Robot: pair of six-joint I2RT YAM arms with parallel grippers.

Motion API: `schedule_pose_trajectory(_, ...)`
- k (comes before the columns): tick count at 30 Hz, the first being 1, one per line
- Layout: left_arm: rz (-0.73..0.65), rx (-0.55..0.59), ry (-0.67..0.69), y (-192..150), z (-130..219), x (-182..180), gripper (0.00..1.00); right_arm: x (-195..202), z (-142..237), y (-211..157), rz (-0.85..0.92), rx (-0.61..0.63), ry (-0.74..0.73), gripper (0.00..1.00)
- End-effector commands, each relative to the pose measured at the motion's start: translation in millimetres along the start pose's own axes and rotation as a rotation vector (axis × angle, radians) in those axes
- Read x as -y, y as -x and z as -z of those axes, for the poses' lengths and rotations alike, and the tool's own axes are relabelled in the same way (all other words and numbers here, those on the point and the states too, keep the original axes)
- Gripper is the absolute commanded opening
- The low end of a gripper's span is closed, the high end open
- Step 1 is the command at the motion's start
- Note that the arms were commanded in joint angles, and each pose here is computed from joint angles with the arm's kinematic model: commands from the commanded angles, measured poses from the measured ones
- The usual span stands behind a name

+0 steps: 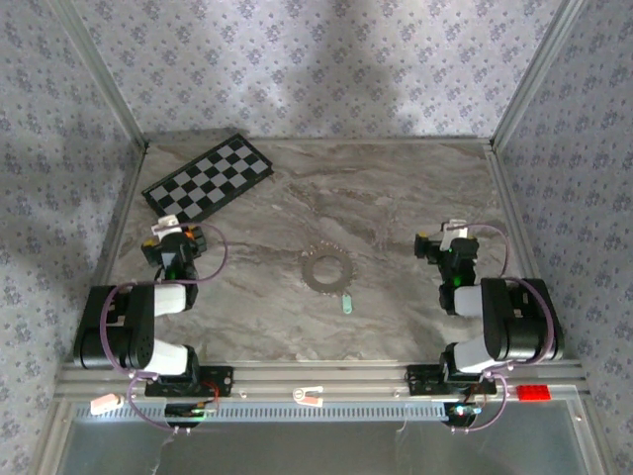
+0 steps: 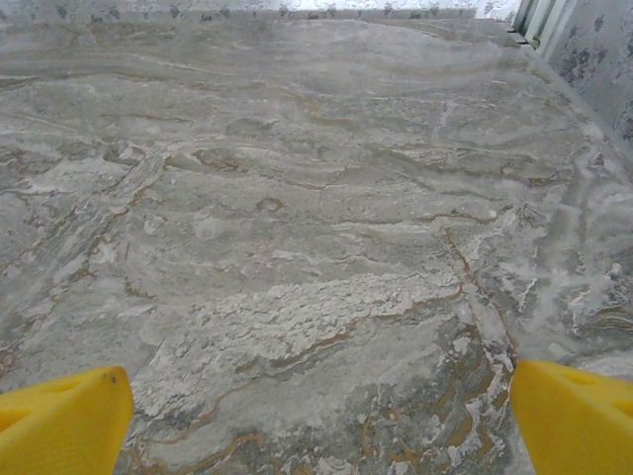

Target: Put the keys on the keyring

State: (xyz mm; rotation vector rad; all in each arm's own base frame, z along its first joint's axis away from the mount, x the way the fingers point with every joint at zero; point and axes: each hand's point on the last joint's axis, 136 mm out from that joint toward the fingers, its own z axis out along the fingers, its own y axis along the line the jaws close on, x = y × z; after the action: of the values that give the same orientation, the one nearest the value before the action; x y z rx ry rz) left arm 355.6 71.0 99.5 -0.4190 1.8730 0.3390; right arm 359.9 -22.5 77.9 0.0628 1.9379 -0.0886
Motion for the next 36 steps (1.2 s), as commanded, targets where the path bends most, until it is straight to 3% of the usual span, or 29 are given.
schedule_pose_trajectory(1,0.014,0.020,-0.051,15,-7,13,1.00,5,-5,19,-0.047,0.085,-0.003,1.00)
schedule_pose_trajectory(15,-0.094,-0.020,-0.184,6,-16,49,1.00,13,-18,19,-0.039,0.031,-0.072,1.00)
schedule_pose_trajectory(17,-0.050,0.005,-0.163,3,-18,40,1.00,14,-19,19,-0.038,0.021,-0.084,1.00)
schedule_pose_trajectory(36,-0.074,-0.012,-0.170,0,-17,44,1.00,12,-22,20,0.002,0.009,-0.134,1.00)
